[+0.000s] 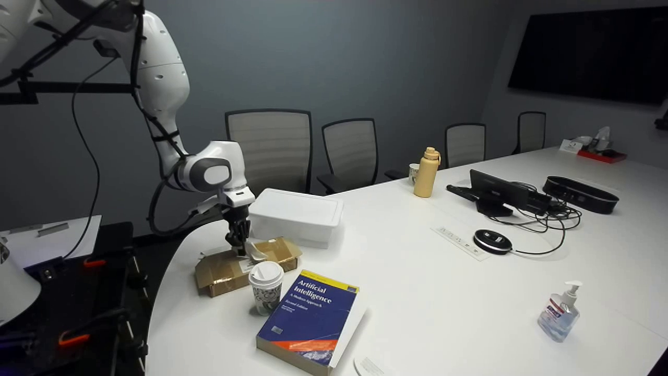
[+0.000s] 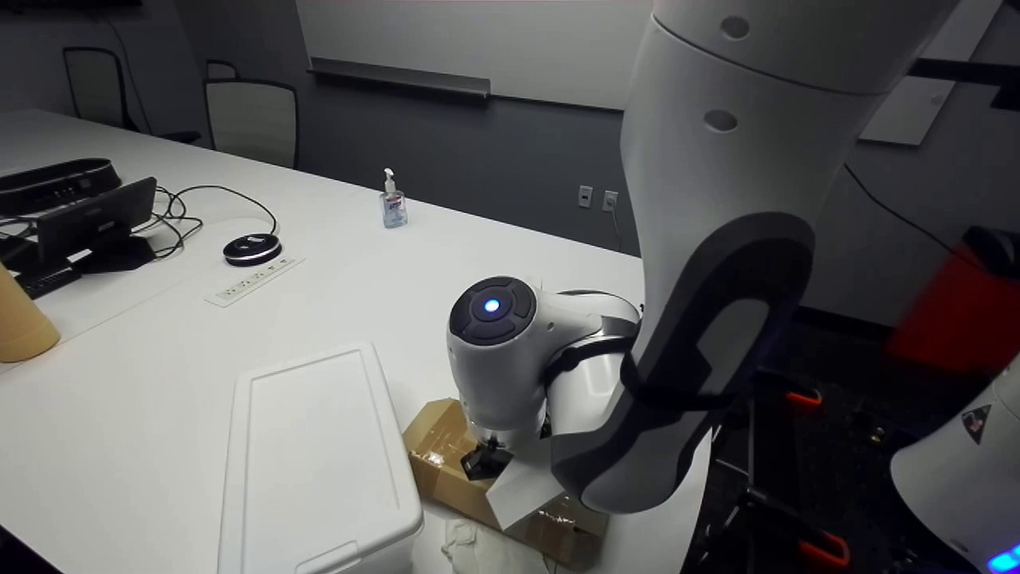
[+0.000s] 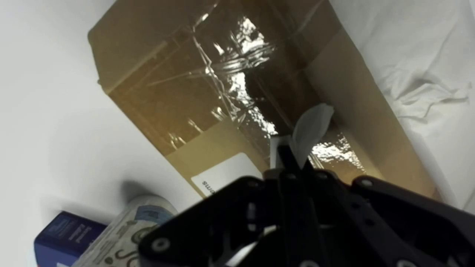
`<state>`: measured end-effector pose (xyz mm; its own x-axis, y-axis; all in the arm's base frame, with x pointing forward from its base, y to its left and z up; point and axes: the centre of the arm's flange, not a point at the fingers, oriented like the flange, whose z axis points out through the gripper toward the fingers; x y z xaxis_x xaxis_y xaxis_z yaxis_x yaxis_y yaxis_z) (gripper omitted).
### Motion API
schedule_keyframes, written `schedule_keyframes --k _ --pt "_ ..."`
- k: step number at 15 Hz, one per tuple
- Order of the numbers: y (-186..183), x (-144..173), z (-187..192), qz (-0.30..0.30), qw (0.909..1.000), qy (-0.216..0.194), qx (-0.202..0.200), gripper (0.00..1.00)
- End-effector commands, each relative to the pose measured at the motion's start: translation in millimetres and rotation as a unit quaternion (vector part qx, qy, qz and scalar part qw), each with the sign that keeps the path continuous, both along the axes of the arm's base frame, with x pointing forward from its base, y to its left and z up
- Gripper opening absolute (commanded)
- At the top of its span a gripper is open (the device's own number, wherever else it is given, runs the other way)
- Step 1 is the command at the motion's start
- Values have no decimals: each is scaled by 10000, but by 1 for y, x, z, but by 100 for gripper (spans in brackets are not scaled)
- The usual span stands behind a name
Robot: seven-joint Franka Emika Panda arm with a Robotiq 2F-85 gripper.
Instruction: Clean the box
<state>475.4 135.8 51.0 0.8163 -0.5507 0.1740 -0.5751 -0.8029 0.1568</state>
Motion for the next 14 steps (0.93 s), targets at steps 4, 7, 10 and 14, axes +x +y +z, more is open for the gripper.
schedule_keyframes --k 4,7,10,14 --pt "-10 1 5 -159 9985 -249 -460 0" --pt "-10 -1 10 12 9981 -60 -615 0" --pt "-4 -6 9 212 9981 288 -500 0" --pt "7 -12 10 557 9973 437 -196 0"
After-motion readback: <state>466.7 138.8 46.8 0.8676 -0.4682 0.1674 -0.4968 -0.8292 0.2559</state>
